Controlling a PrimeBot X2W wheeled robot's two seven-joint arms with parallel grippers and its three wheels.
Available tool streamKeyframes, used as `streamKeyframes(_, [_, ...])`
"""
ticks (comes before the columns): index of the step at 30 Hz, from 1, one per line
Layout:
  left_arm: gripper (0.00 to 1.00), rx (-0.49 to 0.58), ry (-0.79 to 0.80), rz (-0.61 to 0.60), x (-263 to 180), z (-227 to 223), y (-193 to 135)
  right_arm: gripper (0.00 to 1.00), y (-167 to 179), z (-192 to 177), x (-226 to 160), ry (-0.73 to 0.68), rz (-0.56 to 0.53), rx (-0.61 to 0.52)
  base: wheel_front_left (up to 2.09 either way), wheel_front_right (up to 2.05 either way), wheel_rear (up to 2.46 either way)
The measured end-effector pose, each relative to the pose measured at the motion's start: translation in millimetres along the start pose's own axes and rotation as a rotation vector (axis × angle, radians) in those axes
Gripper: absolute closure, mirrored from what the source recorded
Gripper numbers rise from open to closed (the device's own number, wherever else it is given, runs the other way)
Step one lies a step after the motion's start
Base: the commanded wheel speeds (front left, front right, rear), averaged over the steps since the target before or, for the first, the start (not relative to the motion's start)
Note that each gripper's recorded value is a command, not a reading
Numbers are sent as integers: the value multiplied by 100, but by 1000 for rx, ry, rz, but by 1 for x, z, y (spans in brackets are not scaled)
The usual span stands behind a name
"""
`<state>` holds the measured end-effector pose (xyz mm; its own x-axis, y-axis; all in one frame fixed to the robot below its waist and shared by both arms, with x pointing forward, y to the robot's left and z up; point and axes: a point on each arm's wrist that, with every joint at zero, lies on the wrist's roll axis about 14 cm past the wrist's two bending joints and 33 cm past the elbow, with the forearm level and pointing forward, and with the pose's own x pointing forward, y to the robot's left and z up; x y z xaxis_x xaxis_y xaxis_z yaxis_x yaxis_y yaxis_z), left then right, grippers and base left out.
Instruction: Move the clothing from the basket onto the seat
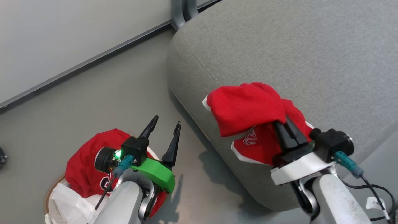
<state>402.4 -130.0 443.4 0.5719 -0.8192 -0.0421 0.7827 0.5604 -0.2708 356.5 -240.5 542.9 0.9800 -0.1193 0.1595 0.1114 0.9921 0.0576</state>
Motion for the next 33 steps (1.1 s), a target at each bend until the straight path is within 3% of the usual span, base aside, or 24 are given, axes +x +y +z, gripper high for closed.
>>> streamKeyframes(7, [0,-23,41,-77,13,-20,-9,100,-50,11,1,-13,-134,-123,0,0,0])
streamKeyframes(17, [0,-26,74,-86,20,-48,26,100,-66,26,81,-34,-85,-380,0,0,0])
streamKeyframes(22, [0,-43,70,-103,26,-61,38,100,-98,26,121,-11,-125,-496,0,0,0])
streamKeyframes(27, [0,-58,65,-102,30,-72,54,100,-126,16,156,29,-167,-595,0,0,0])
streamKeyframes(33, [0,-80,63,-64,28,-84,79,100,-149,-20,187,116,-214,-634,0,0,0])
